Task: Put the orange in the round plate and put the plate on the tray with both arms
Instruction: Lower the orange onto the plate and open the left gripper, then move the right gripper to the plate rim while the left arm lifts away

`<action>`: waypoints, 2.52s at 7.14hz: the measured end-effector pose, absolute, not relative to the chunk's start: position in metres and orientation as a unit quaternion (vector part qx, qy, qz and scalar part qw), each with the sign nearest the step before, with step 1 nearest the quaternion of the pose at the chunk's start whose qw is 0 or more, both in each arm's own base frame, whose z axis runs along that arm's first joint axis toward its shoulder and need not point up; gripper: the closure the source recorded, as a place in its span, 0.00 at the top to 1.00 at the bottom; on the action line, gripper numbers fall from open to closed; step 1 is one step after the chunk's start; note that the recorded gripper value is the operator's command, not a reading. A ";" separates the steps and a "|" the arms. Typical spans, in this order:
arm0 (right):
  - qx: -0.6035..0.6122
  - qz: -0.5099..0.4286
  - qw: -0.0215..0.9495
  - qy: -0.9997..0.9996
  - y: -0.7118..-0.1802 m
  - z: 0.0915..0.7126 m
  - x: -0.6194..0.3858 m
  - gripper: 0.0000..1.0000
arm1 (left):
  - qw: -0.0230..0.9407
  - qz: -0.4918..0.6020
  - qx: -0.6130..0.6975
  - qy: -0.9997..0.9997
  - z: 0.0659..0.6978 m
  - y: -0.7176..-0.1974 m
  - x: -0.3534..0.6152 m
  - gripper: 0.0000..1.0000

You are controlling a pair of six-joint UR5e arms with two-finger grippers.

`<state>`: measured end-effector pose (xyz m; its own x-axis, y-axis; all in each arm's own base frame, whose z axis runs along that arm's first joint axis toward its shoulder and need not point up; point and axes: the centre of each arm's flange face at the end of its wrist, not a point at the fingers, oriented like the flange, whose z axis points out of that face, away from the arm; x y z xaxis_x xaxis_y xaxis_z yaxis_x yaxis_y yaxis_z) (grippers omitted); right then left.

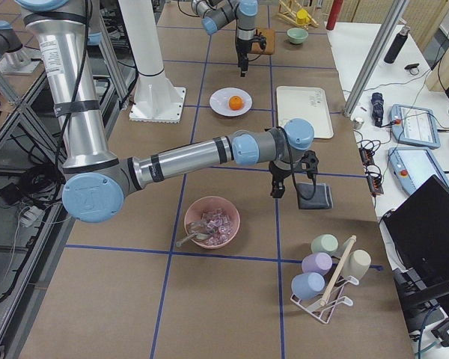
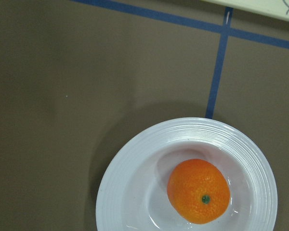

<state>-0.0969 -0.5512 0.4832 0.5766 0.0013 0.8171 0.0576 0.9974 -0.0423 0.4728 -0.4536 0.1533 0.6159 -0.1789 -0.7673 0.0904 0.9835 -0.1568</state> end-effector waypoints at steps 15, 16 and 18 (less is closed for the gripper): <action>-0.005 0.000 0.786 -0.618 -0.407 0.328 -0.489 1.00 | 0.905 -0.099 -0.047 0.412 0.198 -0.484 0.428 0.98; 0.004 -0.002 0.780 -0.626 -0.400 0.327 -0.496 1.00 | 0.905 -0.098 -0.046 0.411 0.198 -0.484 0.428 0.98; 0.015 -0.004 0.774 -0.632 -0.389 0.329 -0.509 1.00 | 0.906 -0.097 -0.048 0.410 0.203 -0.483 0.428 0.98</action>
<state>-0.5093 -0.3892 0.3288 0.2000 -0.0254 0.9795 -0.0122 0.9995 0.0284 0.4282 -0.4835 0.2025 0.6456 -0.2156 -0.7326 0.1371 0.9765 -0.1665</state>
